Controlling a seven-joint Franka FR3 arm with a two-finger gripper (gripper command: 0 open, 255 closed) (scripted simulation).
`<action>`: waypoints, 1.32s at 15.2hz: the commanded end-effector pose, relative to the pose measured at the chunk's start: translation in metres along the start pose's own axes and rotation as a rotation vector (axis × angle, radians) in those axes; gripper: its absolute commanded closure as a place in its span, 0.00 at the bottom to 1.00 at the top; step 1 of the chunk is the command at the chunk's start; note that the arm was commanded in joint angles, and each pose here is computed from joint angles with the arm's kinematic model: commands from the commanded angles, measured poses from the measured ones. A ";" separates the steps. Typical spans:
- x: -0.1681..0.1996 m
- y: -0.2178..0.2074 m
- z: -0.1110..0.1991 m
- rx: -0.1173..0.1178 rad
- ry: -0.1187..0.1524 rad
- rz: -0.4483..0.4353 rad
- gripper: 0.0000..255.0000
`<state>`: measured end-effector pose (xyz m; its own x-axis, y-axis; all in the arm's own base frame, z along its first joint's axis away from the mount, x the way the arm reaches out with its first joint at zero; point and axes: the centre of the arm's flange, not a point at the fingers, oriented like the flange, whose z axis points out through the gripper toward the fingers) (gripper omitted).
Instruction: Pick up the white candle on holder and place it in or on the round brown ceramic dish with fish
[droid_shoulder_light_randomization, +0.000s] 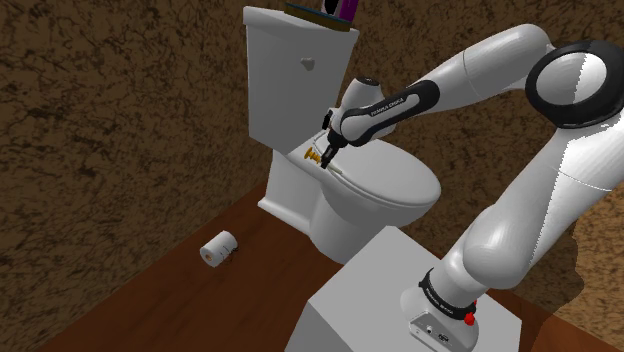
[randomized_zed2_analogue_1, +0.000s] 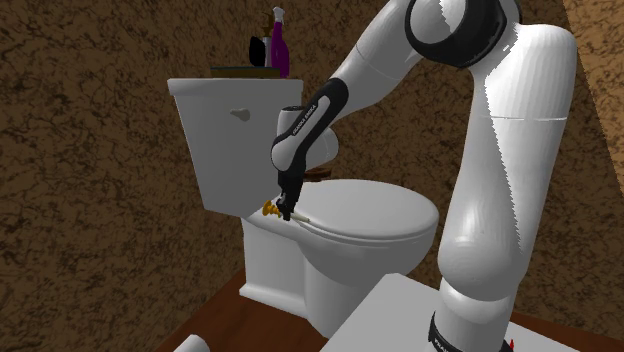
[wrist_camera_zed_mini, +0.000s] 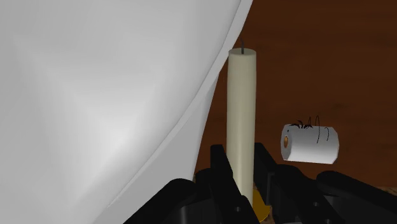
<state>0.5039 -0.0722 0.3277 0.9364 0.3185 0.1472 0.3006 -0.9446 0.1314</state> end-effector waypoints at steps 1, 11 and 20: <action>0.000 0.000 0.000 0.000 0.000 0.000 1.00; 0.003 0.003 -0.021 0.000 0.000 0.000 1.00; 0.010 0.009 -0.067 0.000 0.000 0.000 1.00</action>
<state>0.5054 -0.0732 0.3899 0.9364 0.3183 0.1478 0.3004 -0.9447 0.1314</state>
